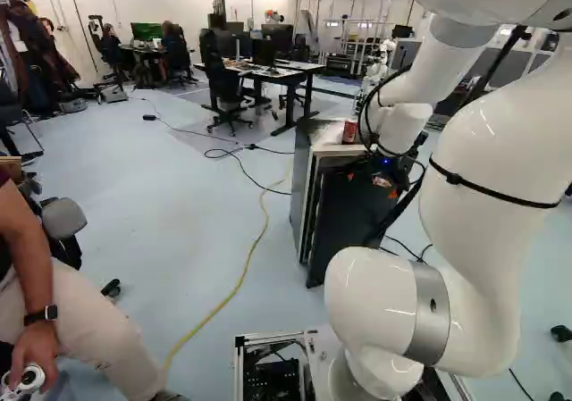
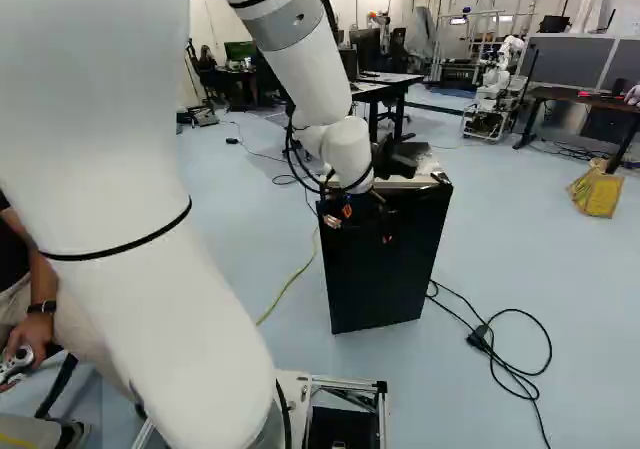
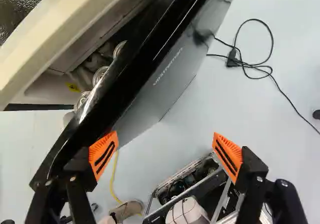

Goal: Grab a drink from the fridge

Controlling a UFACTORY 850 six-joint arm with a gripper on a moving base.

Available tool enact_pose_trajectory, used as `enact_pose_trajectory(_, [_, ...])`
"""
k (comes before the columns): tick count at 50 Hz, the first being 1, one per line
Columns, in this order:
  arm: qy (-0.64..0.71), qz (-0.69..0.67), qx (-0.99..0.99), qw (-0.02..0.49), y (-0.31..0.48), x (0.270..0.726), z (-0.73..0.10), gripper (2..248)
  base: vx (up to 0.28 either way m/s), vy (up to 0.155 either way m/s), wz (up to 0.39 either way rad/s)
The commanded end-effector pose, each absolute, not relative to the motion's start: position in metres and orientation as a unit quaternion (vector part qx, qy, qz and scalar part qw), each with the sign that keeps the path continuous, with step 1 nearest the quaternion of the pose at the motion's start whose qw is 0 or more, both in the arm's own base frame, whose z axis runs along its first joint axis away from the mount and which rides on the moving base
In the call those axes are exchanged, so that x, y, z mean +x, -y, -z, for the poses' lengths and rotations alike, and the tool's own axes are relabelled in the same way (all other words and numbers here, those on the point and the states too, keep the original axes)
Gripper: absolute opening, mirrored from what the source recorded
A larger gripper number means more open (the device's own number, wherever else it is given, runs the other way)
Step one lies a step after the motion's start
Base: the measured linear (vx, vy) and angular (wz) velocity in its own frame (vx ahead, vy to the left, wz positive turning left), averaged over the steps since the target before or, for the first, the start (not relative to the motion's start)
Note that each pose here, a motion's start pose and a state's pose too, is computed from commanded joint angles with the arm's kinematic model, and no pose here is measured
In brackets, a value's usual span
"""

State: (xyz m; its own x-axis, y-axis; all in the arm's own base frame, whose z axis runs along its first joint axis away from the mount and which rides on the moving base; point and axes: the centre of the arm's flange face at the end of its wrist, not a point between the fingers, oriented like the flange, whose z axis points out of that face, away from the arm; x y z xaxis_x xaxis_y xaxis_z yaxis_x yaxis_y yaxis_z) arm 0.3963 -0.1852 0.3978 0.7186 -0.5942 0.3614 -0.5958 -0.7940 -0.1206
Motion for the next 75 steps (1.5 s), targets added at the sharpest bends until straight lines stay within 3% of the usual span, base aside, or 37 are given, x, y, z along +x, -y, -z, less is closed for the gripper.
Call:
enact_pose_trajectory(42, [0.254,-0.199,0.946,-0.011,0.137,0.449,-0.398,247,0.000,0.000,0.000])
enact_pose_trajectory(75, [0.239,-0.203,0.950,-0.014,0.125,0.462,-0.398,247,0.000,0.000,0.000])
